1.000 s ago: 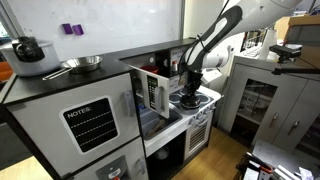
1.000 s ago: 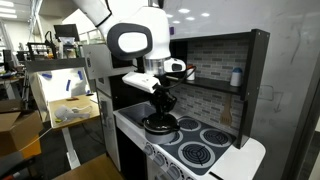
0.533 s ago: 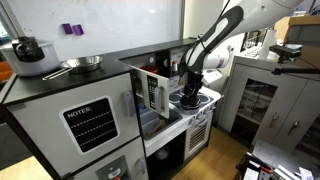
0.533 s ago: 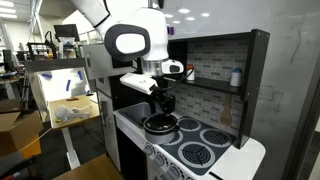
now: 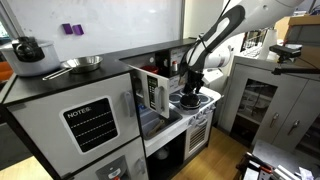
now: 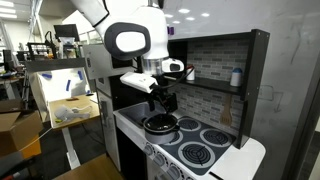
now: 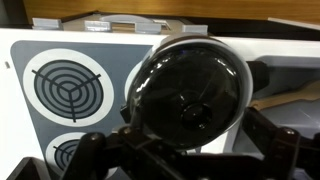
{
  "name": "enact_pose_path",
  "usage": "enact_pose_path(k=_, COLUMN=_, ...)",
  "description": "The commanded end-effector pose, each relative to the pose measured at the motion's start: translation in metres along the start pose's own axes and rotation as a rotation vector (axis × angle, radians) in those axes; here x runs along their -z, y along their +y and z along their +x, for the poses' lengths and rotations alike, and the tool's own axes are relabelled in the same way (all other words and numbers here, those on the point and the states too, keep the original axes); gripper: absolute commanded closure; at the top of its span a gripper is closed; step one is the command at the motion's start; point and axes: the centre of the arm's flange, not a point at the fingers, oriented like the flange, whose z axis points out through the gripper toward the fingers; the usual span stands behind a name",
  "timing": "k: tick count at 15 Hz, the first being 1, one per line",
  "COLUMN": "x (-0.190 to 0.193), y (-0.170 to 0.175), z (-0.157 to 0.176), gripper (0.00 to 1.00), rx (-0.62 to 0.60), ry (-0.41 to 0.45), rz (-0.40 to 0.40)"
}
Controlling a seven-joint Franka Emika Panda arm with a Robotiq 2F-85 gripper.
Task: Cover the pot with the lid
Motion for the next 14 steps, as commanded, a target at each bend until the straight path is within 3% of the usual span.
enact_pose_path(k=1, x=0.020, y=0.005, z=-0.005, gripper=0.00, rx=-0.025, ry=-0.004, rz=-0.029)
enact_pose_path(k=8, x=0.058, y=0.023, z=-0.009, gripper=0.00, rx=-0.046, ry=-0.006, rz=-0.055)
enact_pose_path(k=12, x=0.080, y=0.033, z=-0.018, gripper=0.00, rx=-0.054, ry=-0.045, rz=0.024)
enact_pose_path(k=13, x=0.068, y=0.029, z=-0.013, gripper=0.00, rx=-0.062, ry=-0.020, rz=-0.018)
enact_pose_path(k=14, x=0.072, y=0.030, z=-0.016, gripper=0.00, rx=-0.061, ry=-0.030, rz=-0.002)
